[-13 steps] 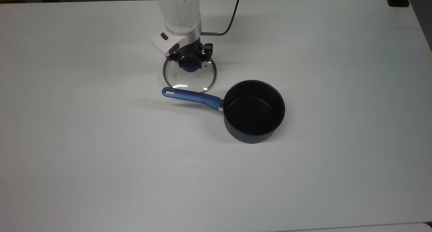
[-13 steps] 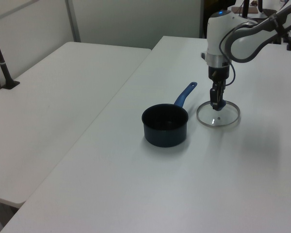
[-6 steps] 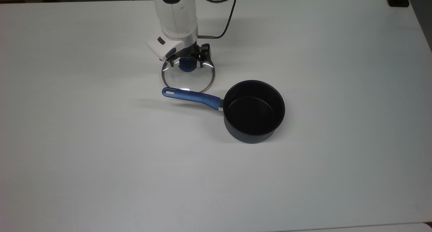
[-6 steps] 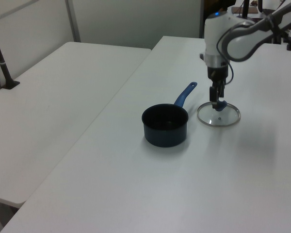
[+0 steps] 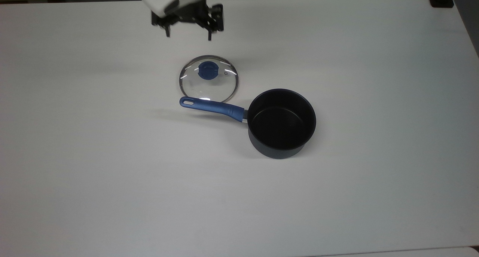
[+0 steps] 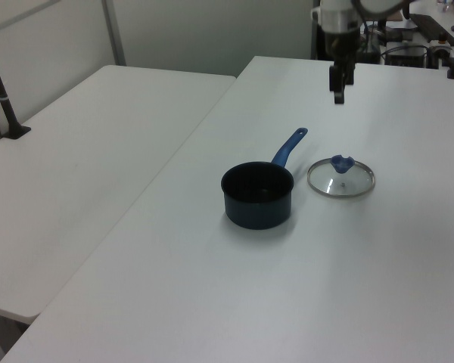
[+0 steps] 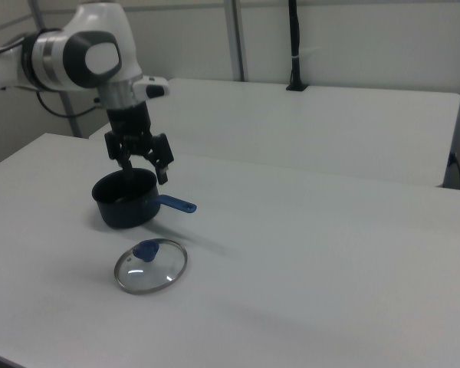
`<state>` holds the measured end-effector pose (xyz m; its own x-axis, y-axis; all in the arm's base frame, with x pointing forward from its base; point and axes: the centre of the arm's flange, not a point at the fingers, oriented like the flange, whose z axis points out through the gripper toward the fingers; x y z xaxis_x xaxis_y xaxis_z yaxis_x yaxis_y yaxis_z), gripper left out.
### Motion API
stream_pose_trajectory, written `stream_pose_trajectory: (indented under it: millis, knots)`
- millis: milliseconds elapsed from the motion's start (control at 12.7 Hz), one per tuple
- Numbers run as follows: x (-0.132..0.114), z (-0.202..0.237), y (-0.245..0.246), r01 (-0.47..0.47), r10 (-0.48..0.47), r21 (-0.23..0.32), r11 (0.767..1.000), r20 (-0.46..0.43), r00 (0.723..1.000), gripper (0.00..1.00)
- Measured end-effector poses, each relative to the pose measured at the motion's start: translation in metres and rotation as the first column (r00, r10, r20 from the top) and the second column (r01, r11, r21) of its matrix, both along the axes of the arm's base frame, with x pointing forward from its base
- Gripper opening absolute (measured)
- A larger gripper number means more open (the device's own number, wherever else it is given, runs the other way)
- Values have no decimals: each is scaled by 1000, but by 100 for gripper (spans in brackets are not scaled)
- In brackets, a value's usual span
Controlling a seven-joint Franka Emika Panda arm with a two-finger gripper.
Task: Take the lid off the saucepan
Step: 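Open the gripper, release the knob, and raise the gripper away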
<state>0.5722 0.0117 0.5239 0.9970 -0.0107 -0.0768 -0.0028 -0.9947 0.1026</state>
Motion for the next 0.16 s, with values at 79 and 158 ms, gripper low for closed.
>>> stream_pose_trajectory:
  millis: [79,158]
  knots:
    - [2,17,-8,14,-14,0,1000,29,999,100]
    - [3,29,-13,24,-24,1,1000,53,998,100]
